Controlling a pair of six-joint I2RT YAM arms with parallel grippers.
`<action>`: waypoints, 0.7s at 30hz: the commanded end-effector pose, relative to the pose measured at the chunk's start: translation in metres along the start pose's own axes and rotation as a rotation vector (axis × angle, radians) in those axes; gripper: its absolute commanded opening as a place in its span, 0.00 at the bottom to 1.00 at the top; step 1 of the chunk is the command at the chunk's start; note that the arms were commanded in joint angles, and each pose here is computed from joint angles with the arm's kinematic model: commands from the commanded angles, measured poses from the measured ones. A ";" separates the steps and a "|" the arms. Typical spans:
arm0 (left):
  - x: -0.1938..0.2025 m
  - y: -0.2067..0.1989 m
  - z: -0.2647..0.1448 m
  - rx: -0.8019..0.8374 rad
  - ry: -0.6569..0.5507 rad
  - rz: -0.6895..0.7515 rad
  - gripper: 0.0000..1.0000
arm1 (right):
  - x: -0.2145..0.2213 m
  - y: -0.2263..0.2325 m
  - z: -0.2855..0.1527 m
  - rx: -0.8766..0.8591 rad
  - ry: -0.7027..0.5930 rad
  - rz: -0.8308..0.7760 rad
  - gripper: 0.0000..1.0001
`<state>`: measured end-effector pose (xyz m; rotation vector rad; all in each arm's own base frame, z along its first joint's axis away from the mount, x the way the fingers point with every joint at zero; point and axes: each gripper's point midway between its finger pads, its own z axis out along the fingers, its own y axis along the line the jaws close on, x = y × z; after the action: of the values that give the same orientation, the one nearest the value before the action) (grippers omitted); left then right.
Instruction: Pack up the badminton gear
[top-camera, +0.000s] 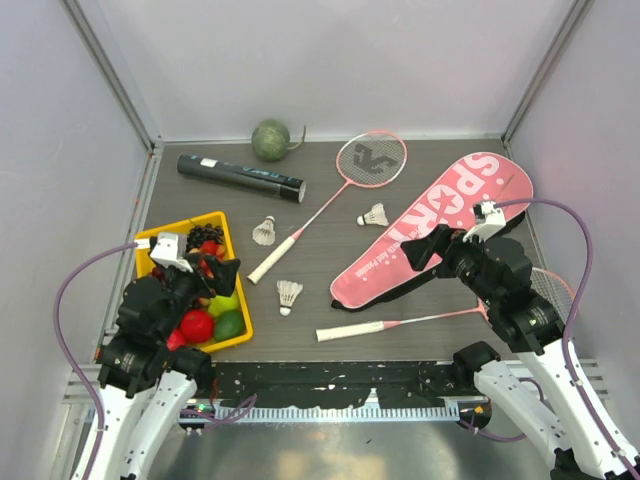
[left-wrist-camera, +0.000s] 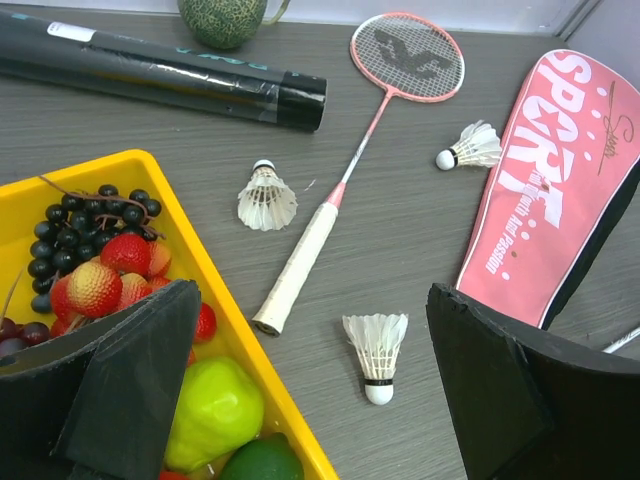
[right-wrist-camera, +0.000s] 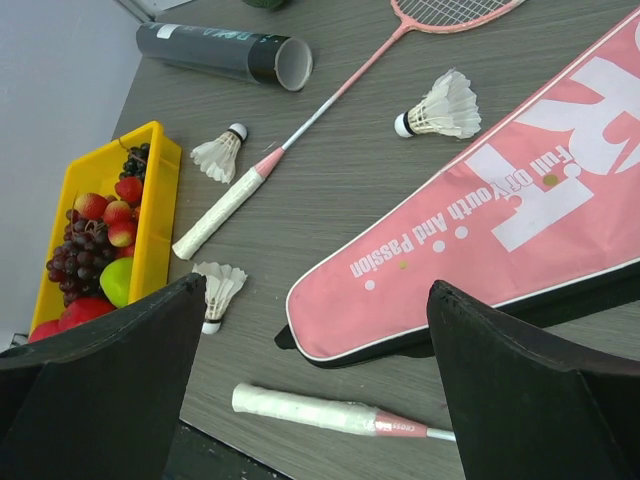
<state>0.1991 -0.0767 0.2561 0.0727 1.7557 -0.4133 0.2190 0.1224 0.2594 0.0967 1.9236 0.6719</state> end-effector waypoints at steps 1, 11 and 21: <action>-0.009 0.002 -0.001 -0.016 -0.040 -0.008 1.00 | -0.023 0.016 -0.005 -0.054 -0.078 0.017 0.95; -0.008 0.003 0.000 -0.023 -0.042 -0.002 1.00 | -0.037 0.026 -0.007 -0.097 -0.134 0.036 0.95; -0.018 0.014 -0.008 -0.086 -0.087 -0.011 1.00 | -0.044 0.044 0.041 -0.226 -0.215 0.185 0.82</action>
<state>0.2022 -0.0655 0.2551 0.0227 1.7519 -0.3548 0.2410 0.1390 0.2869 0.1527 1.7534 0.8107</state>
